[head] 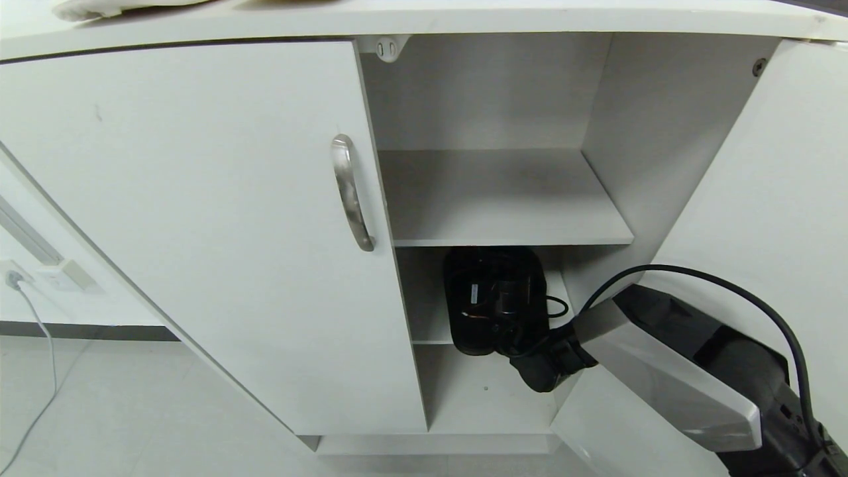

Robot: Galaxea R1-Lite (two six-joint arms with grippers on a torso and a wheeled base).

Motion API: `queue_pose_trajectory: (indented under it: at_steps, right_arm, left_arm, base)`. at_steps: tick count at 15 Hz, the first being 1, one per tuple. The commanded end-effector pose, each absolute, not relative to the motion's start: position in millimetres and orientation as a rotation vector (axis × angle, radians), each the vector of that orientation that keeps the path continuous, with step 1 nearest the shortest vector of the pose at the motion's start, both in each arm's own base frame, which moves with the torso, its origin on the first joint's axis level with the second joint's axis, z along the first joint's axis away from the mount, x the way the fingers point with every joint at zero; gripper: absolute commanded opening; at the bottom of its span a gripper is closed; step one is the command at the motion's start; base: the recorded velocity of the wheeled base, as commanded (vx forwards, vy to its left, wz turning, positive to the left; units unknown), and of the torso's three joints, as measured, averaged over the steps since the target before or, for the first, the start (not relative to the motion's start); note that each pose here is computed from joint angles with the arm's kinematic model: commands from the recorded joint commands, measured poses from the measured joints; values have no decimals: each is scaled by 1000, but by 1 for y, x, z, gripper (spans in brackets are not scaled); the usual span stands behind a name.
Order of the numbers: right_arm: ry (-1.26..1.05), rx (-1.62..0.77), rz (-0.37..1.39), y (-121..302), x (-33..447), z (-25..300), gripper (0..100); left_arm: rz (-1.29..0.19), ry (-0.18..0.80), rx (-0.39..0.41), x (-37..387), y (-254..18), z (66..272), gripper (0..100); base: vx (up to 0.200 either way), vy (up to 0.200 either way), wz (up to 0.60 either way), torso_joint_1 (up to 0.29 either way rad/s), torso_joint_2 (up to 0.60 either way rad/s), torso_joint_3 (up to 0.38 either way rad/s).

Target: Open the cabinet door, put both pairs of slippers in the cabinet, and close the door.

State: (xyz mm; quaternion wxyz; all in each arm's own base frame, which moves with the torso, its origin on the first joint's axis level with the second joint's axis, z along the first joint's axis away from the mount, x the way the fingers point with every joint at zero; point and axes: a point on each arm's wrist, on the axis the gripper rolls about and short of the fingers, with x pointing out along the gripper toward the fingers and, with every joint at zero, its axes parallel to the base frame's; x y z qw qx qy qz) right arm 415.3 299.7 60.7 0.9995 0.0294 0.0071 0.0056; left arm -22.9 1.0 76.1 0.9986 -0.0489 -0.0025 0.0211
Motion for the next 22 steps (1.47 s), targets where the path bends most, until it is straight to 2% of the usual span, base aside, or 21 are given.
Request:
queue_pose_trajectory:
  at_steps: [1,4,5,8,12,17,22]
  right_arm:
    - [16,57,12,300,415,60,0]
    - [25,51,11,299,414,57,0]
    - [26,50,11,299,414,57,100]
    - [42,36,12,297,410,54,100]
    - [53,27,43,293,380,72,100]
    - [47,29,117,288,323,89,100]
    - [113,-27,194,269,264,83,100]
  left_arm:
    - [43,-4,-98,-23,1,76,0]
    - [43,-4,-98,-23,1,76,0]
    - [43,-4,-98,-23,1,76,0]
    - [43,-4,-98,-23,1,76,0]
    - [43,-4,-98,-23,1,76,0]
    - [43,-4,-98,-23,1,76,0]
    - [41,-4,-97,-23,1,76,0]
  base:
    - [0,0,0,0,0,0]
    - [0,0,0,0,0,0]
    - [0,0,0,0,0,0]
    - [0,0,0,0,0,0]
    - [0,0,0,0,0,0]
    - [0,0,0,0,0,0]
    - [0,0,0,0,0,0]
